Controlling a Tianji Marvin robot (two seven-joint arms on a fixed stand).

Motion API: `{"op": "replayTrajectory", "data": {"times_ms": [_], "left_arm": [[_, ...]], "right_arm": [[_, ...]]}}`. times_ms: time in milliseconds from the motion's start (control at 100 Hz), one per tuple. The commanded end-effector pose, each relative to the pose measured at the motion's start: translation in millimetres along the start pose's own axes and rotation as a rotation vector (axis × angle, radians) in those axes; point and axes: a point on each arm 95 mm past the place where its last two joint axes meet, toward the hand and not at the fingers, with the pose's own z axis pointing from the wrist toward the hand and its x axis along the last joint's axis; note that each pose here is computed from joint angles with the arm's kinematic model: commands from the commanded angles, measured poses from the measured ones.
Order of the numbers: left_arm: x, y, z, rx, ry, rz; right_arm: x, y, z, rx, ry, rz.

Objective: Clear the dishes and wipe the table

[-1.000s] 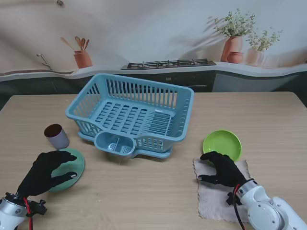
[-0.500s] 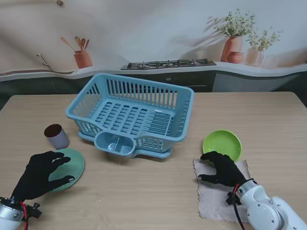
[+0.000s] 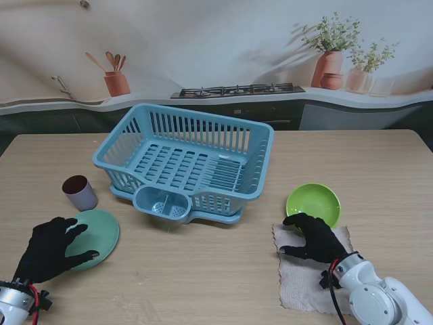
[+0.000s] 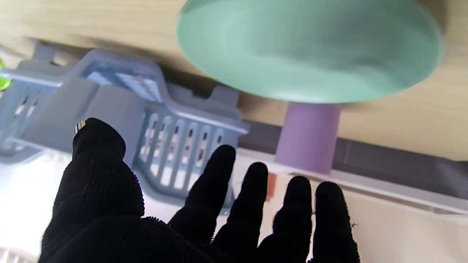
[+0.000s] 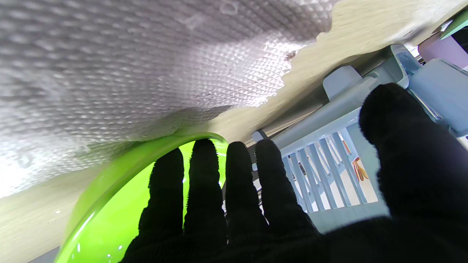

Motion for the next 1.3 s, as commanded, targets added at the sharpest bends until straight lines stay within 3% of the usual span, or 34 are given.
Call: {"op": "replayTrajectory", "data": {"times_ms": [0, 350, 600, 1290], "left_arm": [[-1.3, 6.1, 0.6, -0.03, -0.006, 0.001], [-9.8, 24.0, 15.4, -0.1, -0.108, -0.021], [-12.0, 35.0, 19.9, -0.191, -0.193, -0.034], [-14.5, 52.6, 26.8, -0.34, -0.303, -0.028]], "right_arm": [[0.7, -0.9, -0.1, 0.013, 0.009, -0.004], [0.4, -0.5, -0.1, 0.013, 0.009, -0.006], [0.5, -0.5, 0.0, 0.013, 0.009, -0.006], [0.5, -0.8, 0.4, 0.014, 0.007, -0.008]]}}
